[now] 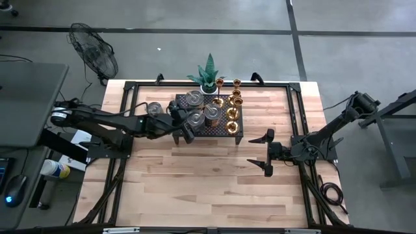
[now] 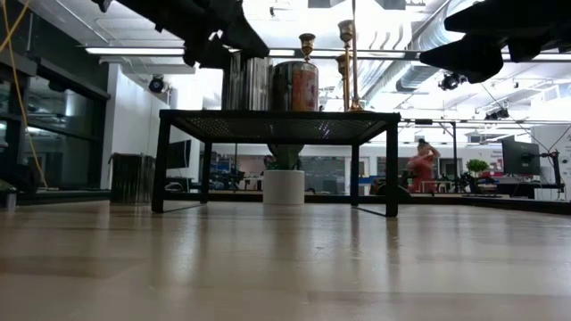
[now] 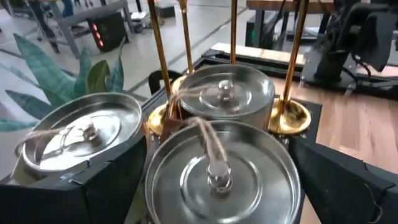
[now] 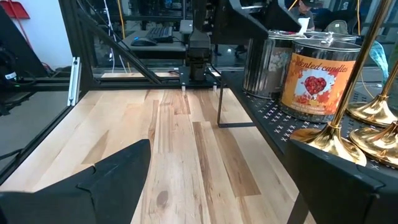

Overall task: Pick & Place candle stick holders
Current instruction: Put the silver scented candle on the shelf

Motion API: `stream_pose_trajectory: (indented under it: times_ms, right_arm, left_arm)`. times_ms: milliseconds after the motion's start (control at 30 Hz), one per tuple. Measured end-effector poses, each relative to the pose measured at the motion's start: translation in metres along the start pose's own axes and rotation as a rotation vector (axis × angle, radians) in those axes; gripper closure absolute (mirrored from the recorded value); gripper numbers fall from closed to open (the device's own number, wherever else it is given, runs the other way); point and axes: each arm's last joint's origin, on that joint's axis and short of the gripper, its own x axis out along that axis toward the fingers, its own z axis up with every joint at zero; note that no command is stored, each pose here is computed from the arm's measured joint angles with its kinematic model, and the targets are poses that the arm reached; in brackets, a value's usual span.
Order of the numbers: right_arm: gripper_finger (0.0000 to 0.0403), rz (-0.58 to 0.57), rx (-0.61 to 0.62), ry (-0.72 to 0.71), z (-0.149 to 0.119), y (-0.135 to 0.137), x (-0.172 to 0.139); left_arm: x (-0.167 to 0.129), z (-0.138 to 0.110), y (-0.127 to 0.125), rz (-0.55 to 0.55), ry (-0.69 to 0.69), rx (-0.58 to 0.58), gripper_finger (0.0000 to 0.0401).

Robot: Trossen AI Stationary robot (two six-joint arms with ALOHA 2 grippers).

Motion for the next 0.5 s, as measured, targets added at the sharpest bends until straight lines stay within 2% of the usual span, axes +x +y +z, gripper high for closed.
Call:
stream_pose_trajectory:
  times_ms: [500]
  right_arm:
    - [0.0041,0.000,0.000,0.000,0.000,0.000,0.000]
  left_arm:
    - [-0.021,0.019,0.012,0.004,-0.082,-0.033,0.0018]
